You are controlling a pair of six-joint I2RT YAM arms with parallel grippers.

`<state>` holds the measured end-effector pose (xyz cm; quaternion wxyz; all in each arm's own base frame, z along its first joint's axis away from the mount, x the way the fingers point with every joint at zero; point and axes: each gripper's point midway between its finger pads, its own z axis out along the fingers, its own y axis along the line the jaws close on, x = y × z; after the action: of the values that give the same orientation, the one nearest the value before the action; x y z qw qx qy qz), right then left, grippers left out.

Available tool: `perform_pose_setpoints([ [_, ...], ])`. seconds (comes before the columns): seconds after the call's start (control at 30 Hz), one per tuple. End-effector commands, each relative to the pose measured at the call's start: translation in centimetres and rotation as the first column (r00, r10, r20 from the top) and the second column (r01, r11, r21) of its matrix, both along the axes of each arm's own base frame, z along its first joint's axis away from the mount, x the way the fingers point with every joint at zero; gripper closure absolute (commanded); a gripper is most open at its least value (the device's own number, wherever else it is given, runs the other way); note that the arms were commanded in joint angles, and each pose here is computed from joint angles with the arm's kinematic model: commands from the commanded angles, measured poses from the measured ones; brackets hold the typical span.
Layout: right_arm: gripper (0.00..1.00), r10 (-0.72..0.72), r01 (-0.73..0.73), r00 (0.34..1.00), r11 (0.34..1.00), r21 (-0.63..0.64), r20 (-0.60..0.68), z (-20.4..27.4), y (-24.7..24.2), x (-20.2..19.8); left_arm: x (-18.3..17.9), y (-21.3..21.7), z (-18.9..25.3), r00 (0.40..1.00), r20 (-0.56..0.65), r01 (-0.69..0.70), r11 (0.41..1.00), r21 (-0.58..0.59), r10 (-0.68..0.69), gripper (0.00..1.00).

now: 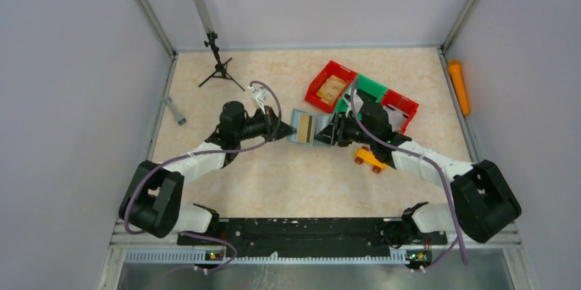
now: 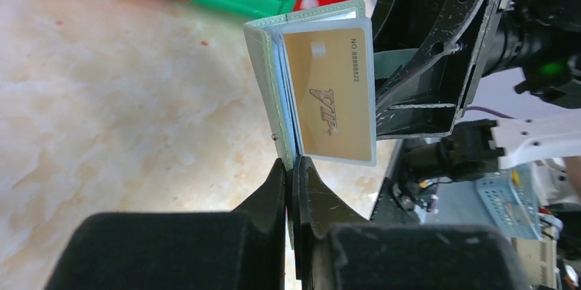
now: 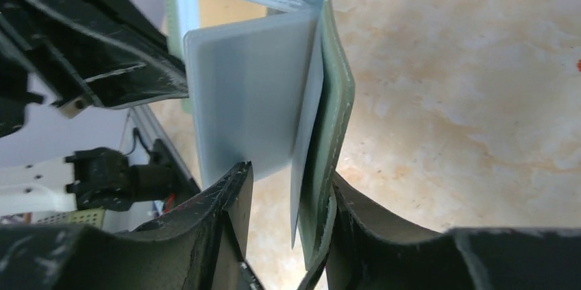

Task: Take the credit cards out of the card holder
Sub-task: Remove the credit card from the card holder.

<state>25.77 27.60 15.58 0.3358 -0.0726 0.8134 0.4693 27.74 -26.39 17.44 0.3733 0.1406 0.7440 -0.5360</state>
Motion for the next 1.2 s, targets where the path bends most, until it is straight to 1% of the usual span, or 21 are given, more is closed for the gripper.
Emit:
perform_pose_setpoints([
  [0.0,0.57,-0.001,0.006,0.999,0.996,-0.094,0.055,-1.0,0.5,2.3,1.9,0.7,-1.4,0.997,0.02,-0.076,0.987,0.138,0.074,1.0],
  [0.03,0.53,-0.006,0.013,0.998,0.994,-0.112,0.061,-1.4,0.4,2.7,2.1,0.8,-1.8,0.997,0.008,-0.083,0.984,0.155,0.082,1.0],
  [0.07,0.46,-0.017,0.026,0.997,0.991,-0.132,0.07,-1.8,0.3,3.2,2.3,0.9,-2.3,0.996,-0.002,-0.09,0.98,0.175,0.092,1.0],
  [0.1,0.33,-0.018,0.03,0.996,0.989,-0.142,0.09,-2.1,0.2,3.5,2.5,1.0,-2.7,0.995,-0.012,-0.098,0.976,0.197,0.102,1.0],
  [0.17,0.21,0.016,0.003,0.988,0.992,-0.126,0.152,-1.9,0.5,3.4,2.9,1.3,-3.7,0.992,-0.033,-0.111,0.965,0.238,0.123,1.0],
  [0.2,0.18,0.028,-0.009,0.984,0.994,-0.111,0.175,-1.8,0.6,3.3,3.0,1.3,-4.0,0.991,-0.04,-0.113,0.961,0.252,0.127,1.0],
  [0.27,0.16,0.047,-0.032,0.979,0.997,-0.077,0.2,-1.7,0.9,2.8,3.2,1.3,-4.6,0.989,-0.058,-0.114,0.954,0.276,0.135,1.0],
  [0.37,0.1,0.048,-0.039,0.974,0.998,-0.047,0.223,-1.9,1.0,2.6,3.2,1.1,-5.2,0.988,-0.076,-0.106,0.95,0.293,0.133,1.0],
  [0.47,0.08,0.081,-0.075,0.981,0.996,-0.038,0.177,-3.6,1.7,2.4,2.9,0.3,-5.4,0.991,-0.084,-0.078,0.954,0.289,0.107,1.0],
  [0.57,0.07,0.082,-0.077,0.989,0.996,-0.041,0.125,-5.1,2.1,2.6,2.6,-0.5,-5.6,0.992,-0.094,-0.051,0.957,0.287,0.081,1.0],
  [0.7,0.06,0.089,-0.082,0.992,0.993,-0.082,0.085,-6.7,2.4,2.7,2.4,-1.2,-5.9,0.991,-0.12,-0.019,0.964,0.266,0.053,1.0],
  [0.8,0.08,0.094,-0.088,0.994,0.991,-0.104,0.056,-7.8,2.8,2.8,2.4,-1.3,-6.2,0.99,-0.131,-0.015,0.964,0.265,0.051,1.0],
  [0.9,0.08,0.105,-0.101,0.994,0.99,-0.1,0.039,-8.4,3.2,2.7,2.4,-1.2,-6.5,0.988,-0.141,-0.014,0.961,0.276,0.055,1.0],
  [1.0,0.06,0.099,-0.095,0.995,0.99,-0.1,0.033,-8.6,3.1,2.7,2.3,-1.5,-6.6,0.987,-0.153,0.0,0.963,0.271,0.043,1.0],
  [1.17,0.05,0.092,-0.088,0.995,0.99,-0.106,0.034,-8.7,3.0,2.7,2.0,-2.3,-6.9,0.982,-0.188,0.045,0.97,0.238,0.001,1.0],
])
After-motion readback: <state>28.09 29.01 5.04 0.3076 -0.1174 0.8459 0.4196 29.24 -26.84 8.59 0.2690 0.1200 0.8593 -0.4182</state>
